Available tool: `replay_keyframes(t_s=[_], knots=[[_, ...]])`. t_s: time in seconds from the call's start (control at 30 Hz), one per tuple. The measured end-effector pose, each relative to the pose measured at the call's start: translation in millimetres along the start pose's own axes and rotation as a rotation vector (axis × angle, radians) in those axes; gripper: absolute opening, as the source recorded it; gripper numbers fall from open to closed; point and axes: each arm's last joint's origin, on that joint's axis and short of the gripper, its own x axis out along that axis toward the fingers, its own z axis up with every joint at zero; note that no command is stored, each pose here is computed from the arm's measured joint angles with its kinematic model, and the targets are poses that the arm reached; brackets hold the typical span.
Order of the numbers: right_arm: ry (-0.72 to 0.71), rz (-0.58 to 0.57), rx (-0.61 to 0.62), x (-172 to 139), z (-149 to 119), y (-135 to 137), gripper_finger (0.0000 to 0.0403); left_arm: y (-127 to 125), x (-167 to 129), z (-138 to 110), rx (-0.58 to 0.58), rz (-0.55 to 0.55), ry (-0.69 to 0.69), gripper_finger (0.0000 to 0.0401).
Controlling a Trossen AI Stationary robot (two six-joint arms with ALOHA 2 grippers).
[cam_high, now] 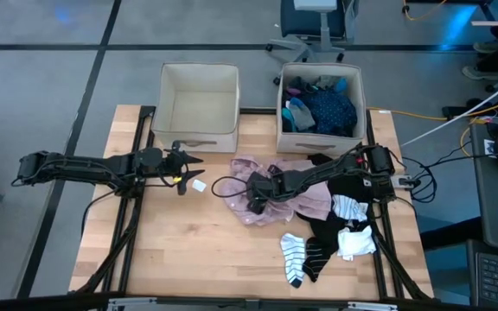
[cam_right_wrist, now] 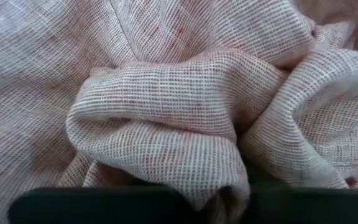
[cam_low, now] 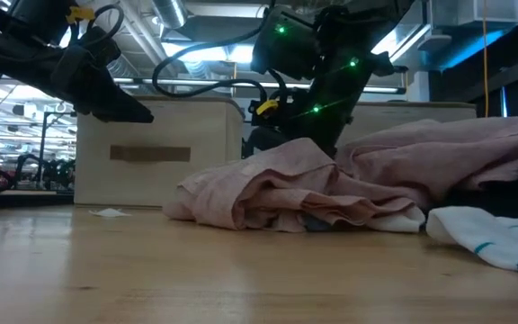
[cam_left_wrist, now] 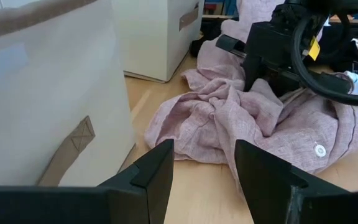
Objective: Sort clothes
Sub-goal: Put the pink shirt into the right laundry organizer
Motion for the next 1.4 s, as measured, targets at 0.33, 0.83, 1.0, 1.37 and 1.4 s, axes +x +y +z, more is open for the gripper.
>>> replay_keyframes(t_s=[0.33, 0.83, 1.0, 1.37, 1.4], knots=[[-0.11, -0.067, -0.054, -11.5, 15.8, 0.3, 0.0042, 0.0, -0.1, 0.5, 0.0, 0.0, -0.004, 0.0162], [-0.34, -0.095, -0.037, -144.5, 49.1, -32.8, 0.0042, 0.0, -0.1, -0.4, 0.002, 0.0, 0.005, 0.0162], [-0.479, -0.15, -0.023, -199.7, 57.2, -51.7, 0.0042, -0.1, -0.1, -0.3, -0.001, -0.001, 0.004, 0.0162], [-0.726, -0.263, -0.045, -294.8, 77.3, -79.2, 0.0042, -0.1, -0.1, -0.2, -0.002, -0.001, 0.003, 0.0162], [-0.748, -0.28, -0.053, -303.9, 80.1, -81.4, 0.0042, 0.0, -0.1, -0.2, -0.002, 0.0, 0.003, 0.0162]])
